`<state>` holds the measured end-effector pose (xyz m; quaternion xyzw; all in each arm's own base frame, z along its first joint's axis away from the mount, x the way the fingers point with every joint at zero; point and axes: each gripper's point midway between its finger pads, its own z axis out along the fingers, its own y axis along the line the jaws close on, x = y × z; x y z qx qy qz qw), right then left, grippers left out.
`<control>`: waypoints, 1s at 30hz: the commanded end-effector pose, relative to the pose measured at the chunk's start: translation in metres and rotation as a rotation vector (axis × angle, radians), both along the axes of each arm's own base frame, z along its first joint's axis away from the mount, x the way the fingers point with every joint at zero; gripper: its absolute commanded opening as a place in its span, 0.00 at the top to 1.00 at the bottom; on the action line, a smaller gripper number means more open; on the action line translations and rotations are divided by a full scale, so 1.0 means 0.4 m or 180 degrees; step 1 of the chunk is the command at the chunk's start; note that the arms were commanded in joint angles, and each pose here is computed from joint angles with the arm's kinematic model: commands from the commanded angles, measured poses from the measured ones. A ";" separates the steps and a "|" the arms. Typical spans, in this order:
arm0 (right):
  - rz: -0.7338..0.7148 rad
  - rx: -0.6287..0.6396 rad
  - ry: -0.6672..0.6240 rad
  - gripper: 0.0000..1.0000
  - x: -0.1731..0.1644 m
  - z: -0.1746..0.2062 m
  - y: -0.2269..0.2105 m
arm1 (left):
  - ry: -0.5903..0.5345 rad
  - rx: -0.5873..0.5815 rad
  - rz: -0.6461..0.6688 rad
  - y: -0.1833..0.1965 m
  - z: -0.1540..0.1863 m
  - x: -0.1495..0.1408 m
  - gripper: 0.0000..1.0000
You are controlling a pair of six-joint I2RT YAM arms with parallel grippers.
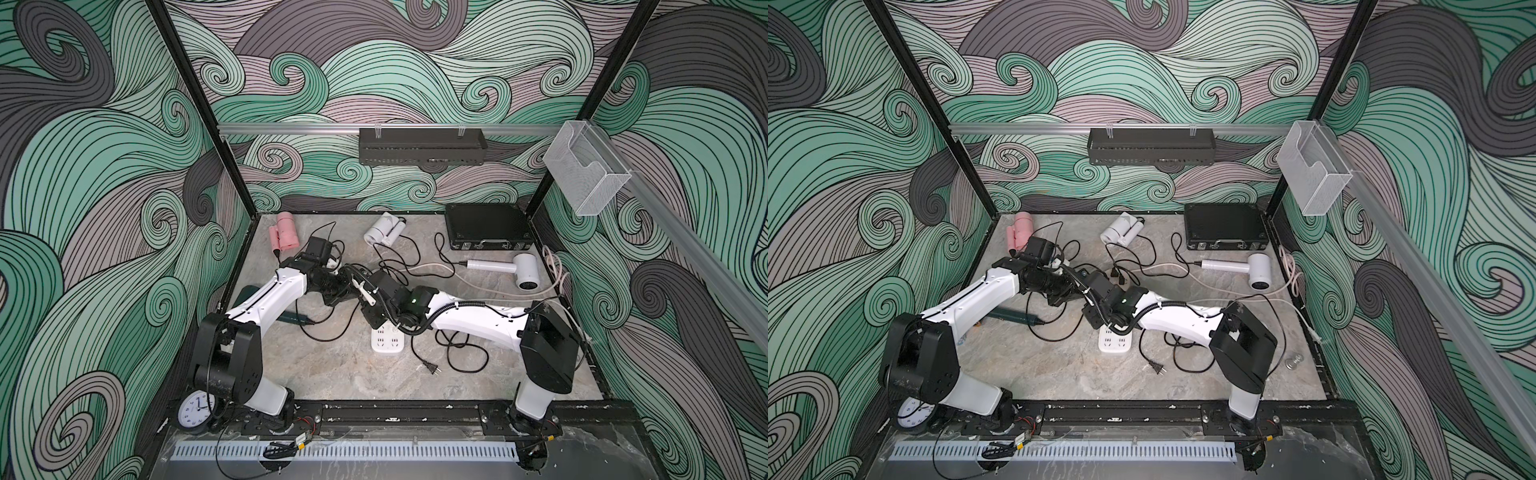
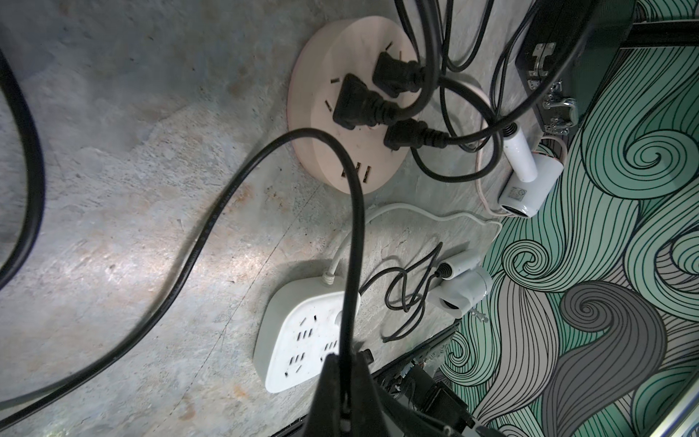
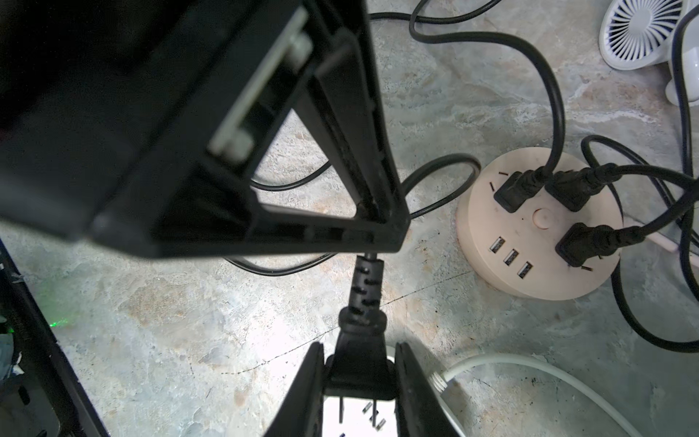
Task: Charge the blow dryers
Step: Pick up the plug from the center of the board.
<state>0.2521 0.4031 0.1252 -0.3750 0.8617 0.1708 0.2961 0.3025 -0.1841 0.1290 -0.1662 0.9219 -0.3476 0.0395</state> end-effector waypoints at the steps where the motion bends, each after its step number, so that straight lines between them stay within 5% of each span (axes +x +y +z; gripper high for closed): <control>1: 0.0316 0.0298 0.0270 0.68 -0.031 0.036 0.034 | -0.0227 -0.0168 -0.0168 -0.032 0.049 0.015 1.00; 6: 0.0685 0.0803 0.0998 0.64 -0.039 0.099 0.001 | -0.0274 -0.0116 -0.0390 -0.032 0.052 -0.003 1.00; 16: 0.0832 0.1382 0.1623 0.51 0.001 0.108 -0.022 | -0.0683 -0.0258 -0.0796 -0.048 0.116 -0.023 1.00; 24: 0.0958 0.1615 0.1990 0.51 -0.025 0.099 -0.007 | -0.0886 -0.0433 -0.0790 -0.065 0.140 -0.005 1.00; 30: 0.0909 0.1661 0.2048 0.62 -0.031 0.077 -0.012 | -0.0928 -0.0480 -0.0808 -0.070 0.146 -0.003 1.00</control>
